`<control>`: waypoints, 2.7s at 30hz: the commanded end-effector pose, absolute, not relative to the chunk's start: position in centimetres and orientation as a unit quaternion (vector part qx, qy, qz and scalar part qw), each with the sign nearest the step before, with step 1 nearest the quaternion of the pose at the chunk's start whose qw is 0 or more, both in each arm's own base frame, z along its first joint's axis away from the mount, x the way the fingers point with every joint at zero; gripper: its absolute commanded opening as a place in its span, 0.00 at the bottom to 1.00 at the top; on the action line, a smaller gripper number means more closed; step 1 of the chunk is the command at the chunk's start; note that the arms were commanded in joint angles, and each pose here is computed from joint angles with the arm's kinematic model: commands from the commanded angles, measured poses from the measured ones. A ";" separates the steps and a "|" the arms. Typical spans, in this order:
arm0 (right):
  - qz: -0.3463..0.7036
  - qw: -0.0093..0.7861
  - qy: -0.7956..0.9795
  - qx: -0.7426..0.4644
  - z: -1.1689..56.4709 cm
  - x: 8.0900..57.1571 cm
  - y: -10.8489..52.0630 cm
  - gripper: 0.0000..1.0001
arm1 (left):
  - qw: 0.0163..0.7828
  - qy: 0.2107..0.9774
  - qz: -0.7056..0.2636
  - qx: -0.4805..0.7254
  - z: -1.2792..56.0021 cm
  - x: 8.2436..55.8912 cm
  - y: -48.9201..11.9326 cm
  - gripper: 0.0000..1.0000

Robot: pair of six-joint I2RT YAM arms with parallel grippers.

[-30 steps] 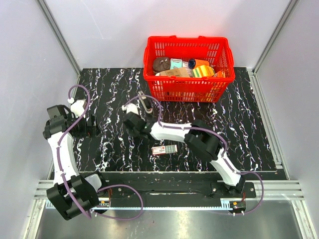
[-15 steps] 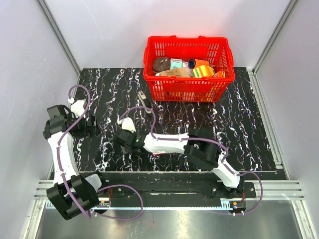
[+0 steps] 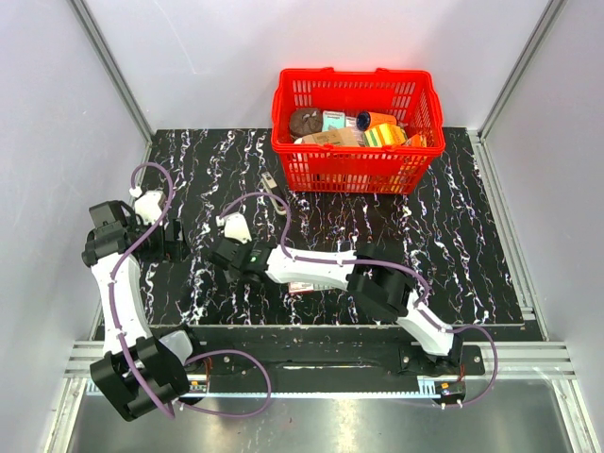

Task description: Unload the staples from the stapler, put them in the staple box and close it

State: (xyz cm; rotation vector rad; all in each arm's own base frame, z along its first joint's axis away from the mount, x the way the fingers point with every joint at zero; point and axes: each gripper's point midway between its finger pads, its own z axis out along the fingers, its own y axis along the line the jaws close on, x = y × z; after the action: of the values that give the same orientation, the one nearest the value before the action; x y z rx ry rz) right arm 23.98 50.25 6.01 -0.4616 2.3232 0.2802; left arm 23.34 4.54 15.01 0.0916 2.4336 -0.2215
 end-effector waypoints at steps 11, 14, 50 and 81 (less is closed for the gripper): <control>0.109 0.383 0.904 -0.154 6.2 26.3 50.6 0.43 | 0.357 0.929 -0.081 0.050 15.5 23.9 4.8 0.99; 0.118 0.387 0.902 -0.150 7.0 26.4 50.8 0.32 | 0.358 0.929 -0.084 0.051 15.5 23.9 4.6 0.99; 0.517 0.376 0.767 0.058 22.6 28.1 53.4 0.00 | 0.359 0.825 -0.352 0.258 15.8 25.3 -5.9 0.90; 0.556 0.344 0.755 0.045 21.8 25.8 53.7 0.00 | 0.363 0.828 -0.343 0.255 12.7 26.7 -6.2 0.30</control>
State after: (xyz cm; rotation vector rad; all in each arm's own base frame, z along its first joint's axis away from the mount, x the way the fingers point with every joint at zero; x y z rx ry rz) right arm 26.95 52.83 15.58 0.1212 2.1016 1.2742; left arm 25.30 -6.63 12.00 0.6111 2.2064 -0.9630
